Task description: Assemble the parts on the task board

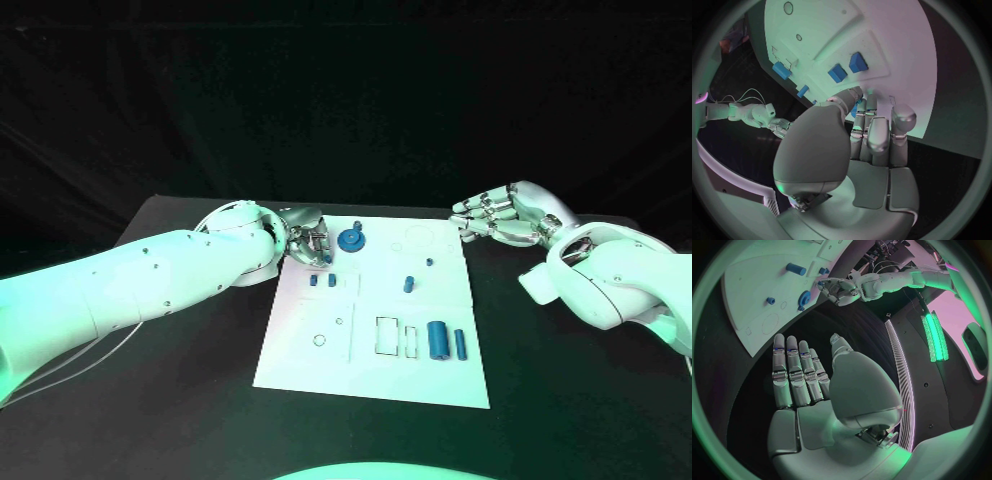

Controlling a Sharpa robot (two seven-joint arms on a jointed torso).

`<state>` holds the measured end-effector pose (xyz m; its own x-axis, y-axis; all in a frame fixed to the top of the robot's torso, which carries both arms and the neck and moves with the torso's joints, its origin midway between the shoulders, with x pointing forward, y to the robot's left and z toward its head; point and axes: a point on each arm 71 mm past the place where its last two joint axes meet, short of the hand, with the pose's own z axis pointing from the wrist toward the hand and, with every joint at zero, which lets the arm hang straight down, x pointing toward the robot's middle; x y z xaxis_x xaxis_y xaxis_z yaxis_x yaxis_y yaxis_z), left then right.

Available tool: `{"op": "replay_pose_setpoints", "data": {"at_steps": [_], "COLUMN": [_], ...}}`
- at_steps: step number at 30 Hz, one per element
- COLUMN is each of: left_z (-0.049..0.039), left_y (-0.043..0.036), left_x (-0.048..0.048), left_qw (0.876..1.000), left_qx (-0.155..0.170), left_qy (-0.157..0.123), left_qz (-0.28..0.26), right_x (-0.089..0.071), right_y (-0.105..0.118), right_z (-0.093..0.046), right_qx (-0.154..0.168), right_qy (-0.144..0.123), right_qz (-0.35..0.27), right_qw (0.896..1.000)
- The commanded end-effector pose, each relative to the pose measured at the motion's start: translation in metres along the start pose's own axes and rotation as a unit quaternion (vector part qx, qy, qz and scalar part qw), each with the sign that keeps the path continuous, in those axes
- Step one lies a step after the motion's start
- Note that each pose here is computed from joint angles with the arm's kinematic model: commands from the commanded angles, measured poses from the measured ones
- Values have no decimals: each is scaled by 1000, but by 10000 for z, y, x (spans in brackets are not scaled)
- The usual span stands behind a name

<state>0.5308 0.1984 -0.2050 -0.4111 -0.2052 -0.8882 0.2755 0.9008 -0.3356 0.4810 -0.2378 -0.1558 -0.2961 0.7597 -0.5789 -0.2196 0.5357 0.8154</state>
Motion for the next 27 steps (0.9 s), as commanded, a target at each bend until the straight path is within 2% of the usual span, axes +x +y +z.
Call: {"op": "replay_pose_setpoints", "data": {"at_steps": [1, 17, 27], "left_z": [4, 12, 16], "left_y": [-26, -8, -13], "left_x": [11, 39, 43], "left_qw": [1000, 1000, 1000], "left_qx": [4, -9, -9], "left_qy": [4, 23, 25], "left_qz": [1, 2, 2], "right_x": [10, 14, 15], "right_y": [8, 10, 10], "right_z": [1, 0, 0], "right_qx": [-5, -4, -4], "right_qy": [4, 5, 5], "right_qz": [1, 2, 2], "right_qw": [1000, 1000, 1000]}}
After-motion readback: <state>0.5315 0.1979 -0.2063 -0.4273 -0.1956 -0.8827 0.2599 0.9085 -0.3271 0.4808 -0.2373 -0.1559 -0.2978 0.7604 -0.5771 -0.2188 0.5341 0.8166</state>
